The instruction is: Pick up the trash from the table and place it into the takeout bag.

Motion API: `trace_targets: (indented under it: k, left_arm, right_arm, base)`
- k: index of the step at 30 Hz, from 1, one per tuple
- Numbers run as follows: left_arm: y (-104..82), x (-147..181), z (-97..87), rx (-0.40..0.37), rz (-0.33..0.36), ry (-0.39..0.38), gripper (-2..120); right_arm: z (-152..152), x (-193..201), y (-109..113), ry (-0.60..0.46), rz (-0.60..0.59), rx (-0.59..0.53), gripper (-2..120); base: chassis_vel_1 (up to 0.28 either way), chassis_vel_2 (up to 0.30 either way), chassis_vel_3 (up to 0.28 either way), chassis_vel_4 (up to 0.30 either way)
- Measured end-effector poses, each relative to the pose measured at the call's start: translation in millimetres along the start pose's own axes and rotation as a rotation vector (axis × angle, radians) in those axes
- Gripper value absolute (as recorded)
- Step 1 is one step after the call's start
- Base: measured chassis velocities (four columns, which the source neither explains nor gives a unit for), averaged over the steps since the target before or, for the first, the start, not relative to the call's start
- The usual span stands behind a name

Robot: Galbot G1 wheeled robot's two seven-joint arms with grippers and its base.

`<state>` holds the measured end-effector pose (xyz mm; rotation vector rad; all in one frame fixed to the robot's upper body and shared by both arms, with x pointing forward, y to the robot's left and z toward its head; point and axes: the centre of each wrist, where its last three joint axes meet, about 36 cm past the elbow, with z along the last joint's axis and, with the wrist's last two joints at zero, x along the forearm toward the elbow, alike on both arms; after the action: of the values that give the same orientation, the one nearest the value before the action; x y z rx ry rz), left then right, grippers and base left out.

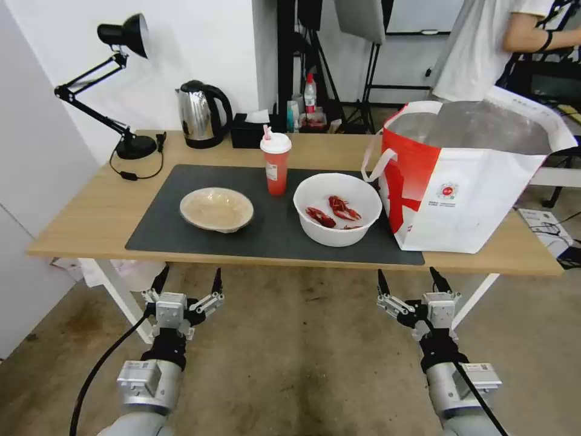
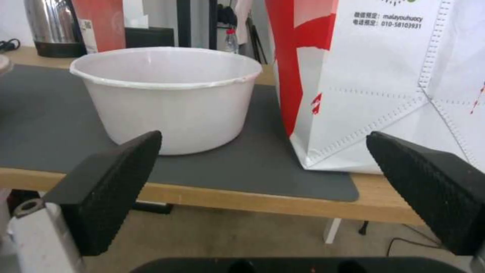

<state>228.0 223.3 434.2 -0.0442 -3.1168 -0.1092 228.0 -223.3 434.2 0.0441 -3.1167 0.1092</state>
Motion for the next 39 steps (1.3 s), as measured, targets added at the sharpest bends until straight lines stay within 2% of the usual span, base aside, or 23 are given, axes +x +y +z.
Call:
trace_targets:
  k: [8, 12, 13, 18, 23, 28, 29, 31, 33, 39]
  left_arm:
    - [-0.1, -1.7, 1.8, 0.001, -0.002, -0.017, 100]
    - [-0.4, -14.3, 14.2, 0.006, -0.018, -0.131, 100]
    - [-0.4, -14.3, 14.2, 0.006, -0.018, -0.131, 100]
    - [-1.4, -32.4, 30.4, 0.009, -0.038, -0.287, 100]
    - [-1.4, -36.9, 34.6, 0.010, -0.043, -0.324, 100]
    - [-1.6, -53.6, 51.1, 0.011, -0.062, -0.459, 100]
    - [-1.6, -53.6, 51.1, 0.011, -0.062, -0.459, 100]
    - [-1.7, -61.0, 57.9, 0.011, -0.071, -0.519, 100]
    - [-1.8, -64.2, 62.7, 0.011, -0.074, -0.545, 100]
    - [-2.4, -73.1, 83.5, 0.005, -0.077, -0.632, 100]
  right_arm:
    - [1.9, -1.3, -0.3, -0.014, 0.002, 0.001, 100]
    - [20.6, -11.2, -4.6, -0.103, 0.025, 0.020, 100]
    - [20.6, -11.2, -4.6, -0.103, 0.025, 0.020, 100]
    - [46.4, -25.9, -11.9, -0.233, 0.057, 0.045, 100]
    - [52.3, -29.1, -13.4, -0.261, 0.060, 0.049, 100]
    - [75.8, -41.7, -22.0, -0.373, 0.072, 0.070, 100]
    - [75.8, -41.7, -22.0, -0.373, 0.072, 0.070, 100]
    - [86.6, -47.7, -26.3, -0.427, 0.077, 0.080, 100]
    - [97.3, -53.4, -30.8, -0.480, 0.082, 0.089, 100]
    - [107.6, -53.7, -40.9, -0.517, 0.059, 0.095, 100]
  base:
    - [0.000, 0.000, 0.000, 0.000]
    - [0.000, 0.000, 0.000, 0.000]
    - [0.000, 0.000, 0.000, 0.000]
    - [0.000, 0.000, 0.000, 0.000]
    - [0.000, 0.000, 0.000, 0.000]
    - [0.000, 0.000, 0.000, 0.000]
    - [0.000, 0.000, 0.000, 0.000]
    - [0.000, 0.000, 0.000, 0.000]
    - [0.000, 0.000, 0.000, 0.000]
    - [0.000, 0.000, 0.000, 0.000]
